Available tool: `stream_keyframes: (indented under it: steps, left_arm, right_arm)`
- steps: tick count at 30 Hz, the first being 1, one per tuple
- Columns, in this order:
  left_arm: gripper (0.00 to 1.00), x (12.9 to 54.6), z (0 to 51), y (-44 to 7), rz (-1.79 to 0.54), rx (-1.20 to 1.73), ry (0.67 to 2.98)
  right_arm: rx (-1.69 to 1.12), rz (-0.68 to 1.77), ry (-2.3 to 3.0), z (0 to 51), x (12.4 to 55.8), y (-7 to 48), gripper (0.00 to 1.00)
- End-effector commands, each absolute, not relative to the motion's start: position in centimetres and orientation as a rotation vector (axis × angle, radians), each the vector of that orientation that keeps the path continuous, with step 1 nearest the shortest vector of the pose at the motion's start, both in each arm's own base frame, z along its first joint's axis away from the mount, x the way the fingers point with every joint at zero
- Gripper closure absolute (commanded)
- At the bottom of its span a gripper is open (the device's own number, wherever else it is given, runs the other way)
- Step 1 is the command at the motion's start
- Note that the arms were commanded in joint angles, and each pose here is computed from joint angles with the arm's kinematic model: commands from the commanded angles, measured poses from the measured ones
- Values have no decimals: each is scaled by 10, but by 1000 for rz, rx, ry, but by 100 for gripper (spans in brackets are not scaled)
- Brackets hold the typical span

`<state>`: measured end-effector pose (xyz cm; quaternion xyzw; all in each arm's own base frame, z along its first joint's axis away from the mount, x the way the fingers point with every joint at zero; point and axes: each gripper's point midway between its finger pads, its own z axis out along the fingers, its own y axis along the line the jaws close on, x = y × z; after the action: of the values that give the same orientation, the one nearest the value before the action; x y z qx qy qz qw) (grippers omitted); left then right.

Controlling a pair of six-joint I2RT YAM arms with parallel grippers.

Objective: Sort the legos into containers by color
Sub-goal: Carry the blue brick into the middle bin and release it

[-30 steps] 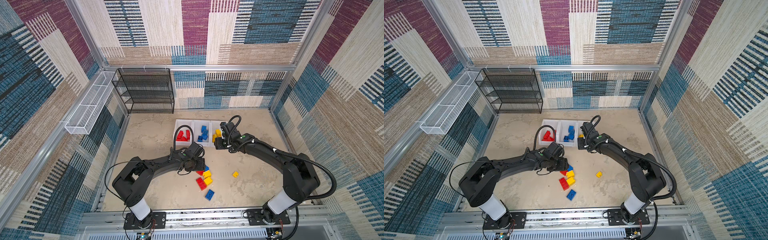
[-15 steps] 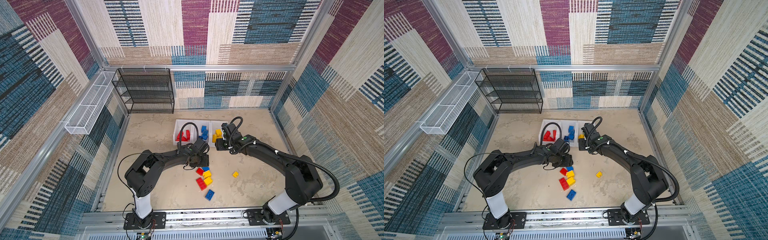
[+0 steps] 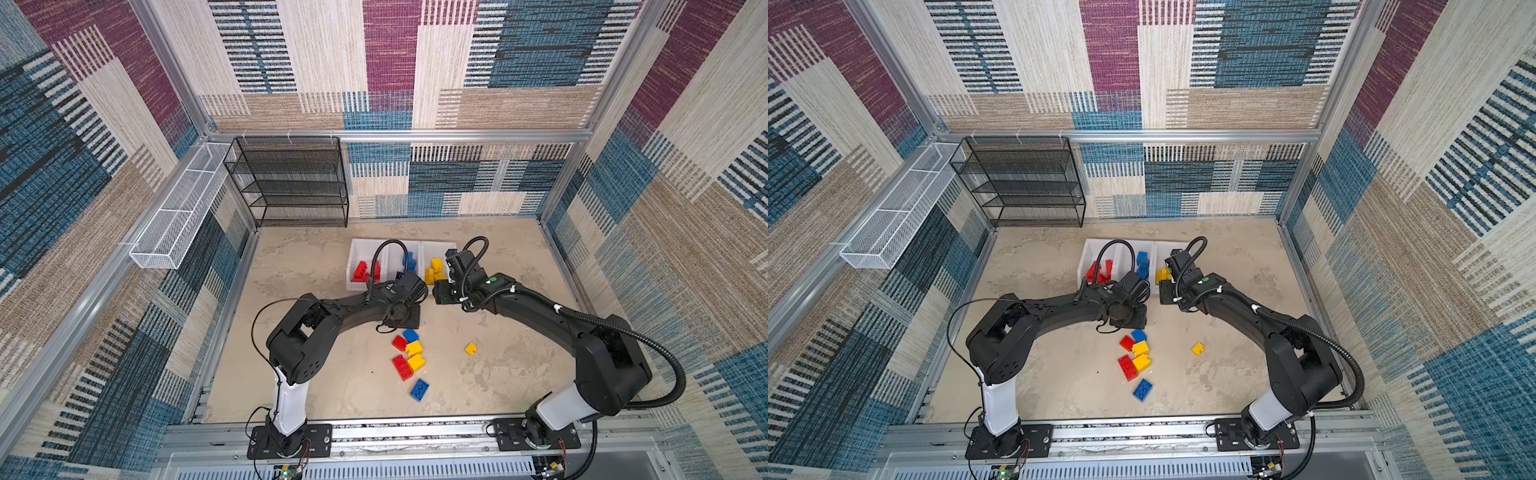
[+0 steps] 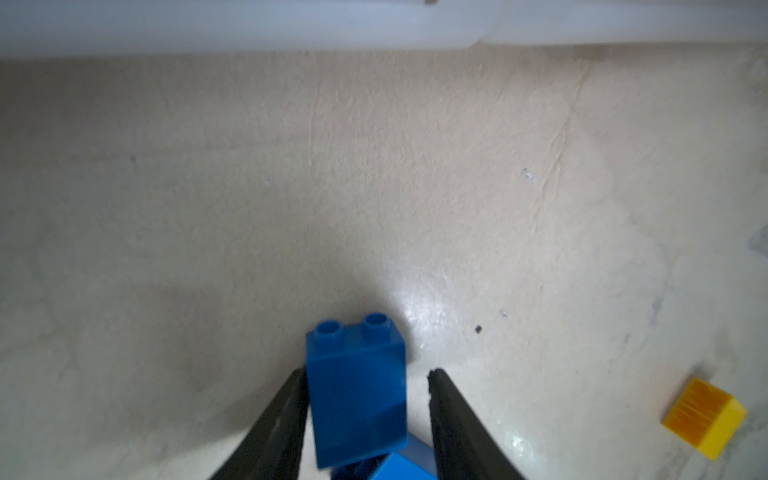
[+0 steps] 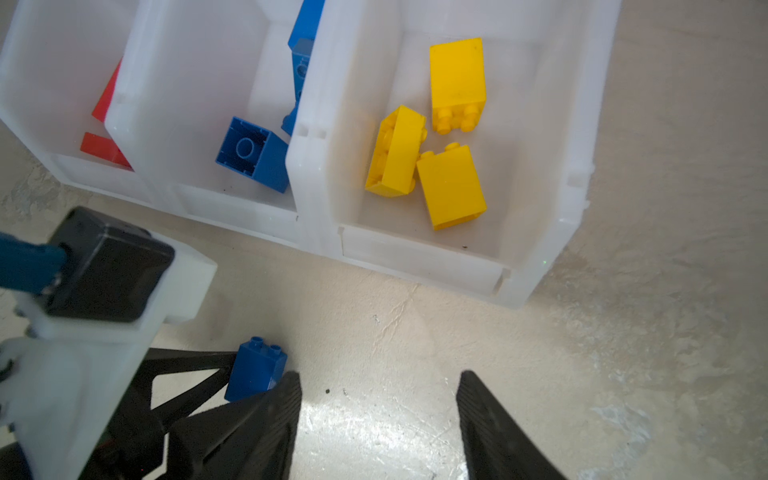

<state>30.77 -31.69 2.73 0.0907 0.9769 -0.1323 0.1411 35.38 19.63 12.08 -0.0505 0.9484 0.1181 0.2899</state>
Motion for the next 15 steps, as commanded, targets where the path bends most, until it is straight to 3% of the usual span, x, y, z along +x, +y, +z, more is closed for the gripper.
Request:
stream_keyframes:
  steps: [1, 15]
  left_arm:
    - [51, 300, 15, -303, -257, 316, 2862]
    - [69, 306, 22, -311, -256, 376, 2843]
  right_arm:
    - [-112, 326, 2494, 128, 359, 197, 37]
    - [-81, 319, 2451, 147, 358, 182, 39]
